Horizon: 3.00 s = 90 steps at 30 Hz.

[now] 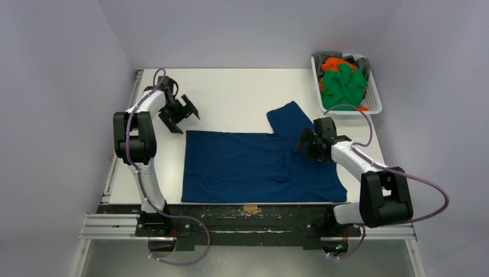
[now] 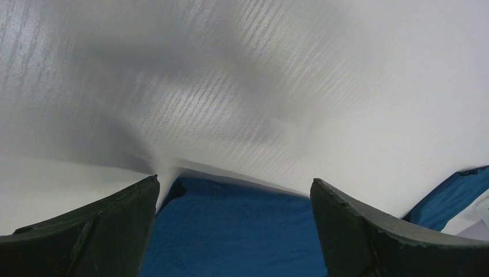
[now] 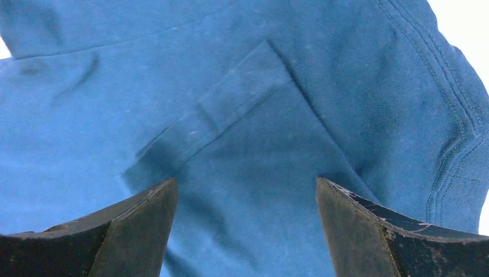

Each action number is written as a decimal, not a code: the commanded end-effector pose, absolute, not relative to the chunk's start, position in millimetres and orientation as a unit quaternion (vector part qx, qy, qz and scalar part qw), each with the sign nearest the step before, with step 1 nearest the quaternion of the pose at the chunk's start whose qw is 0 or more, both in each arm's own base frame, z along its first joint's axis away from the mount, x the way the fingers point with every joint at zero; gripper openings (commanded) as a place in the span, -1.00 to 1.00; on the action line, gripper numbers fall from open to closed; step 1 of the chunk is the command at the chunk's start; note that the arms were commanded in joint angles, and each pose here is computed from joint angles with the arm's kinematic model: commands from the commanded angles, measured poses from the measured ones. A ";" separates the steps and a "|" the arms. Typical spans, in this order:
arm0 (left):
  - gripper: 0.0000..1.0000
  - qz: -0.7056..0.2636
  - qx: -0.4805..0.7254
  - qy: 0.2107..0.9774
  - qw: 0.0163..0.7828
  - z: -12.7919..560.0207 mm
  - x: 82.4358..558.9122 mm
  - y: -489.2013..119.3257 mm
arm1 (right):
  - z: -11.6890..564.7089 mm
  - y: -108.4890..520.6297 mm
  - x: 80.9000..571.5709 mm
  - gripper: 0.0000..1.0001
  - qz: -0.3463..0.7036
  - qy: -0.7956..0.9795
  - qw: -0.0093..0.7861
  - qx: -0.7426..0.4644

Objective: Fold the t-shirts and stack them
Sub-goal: Grab the side of the flattened tshirt furthest away from the robot with both arms

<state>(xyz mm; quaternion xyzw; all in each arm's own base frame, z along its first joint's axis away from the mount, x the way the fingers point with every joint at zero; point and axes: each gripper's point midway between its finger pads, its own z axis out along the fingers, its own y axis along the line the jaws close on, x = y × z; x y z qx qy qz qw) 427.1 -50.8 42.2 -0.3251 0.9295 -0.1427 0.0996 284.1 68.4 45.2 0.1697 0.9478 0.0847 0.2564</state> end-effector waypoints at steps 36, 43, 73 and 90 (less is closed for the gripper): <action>0.33 -0.113 -0.361 0.923 0.066 31.9 415.8 -108.7 | 33.6 -14.1 298.1 0.76 -0.015 0.935 0.237 0.265; 0.25 -0.062 -0.359 0.931 0.029 30.3 408.2 -110.9 | 40.0 -19.4 297.2 0.76 -0.019 0.930 0.246 0.271; -1.00 -0.034 -0.316 0.948 0.018 52.5 398.8 -108.1 | 99.1 0.1 360.3 0.70 0.055 0.910 0.373 0.173; -1.00 -0.041 -0.308 0.949 0.046 70.7 396.2 -108.3 | 114.2 46.2 566.1 0.53 -0.008 0.908 0.391 0.147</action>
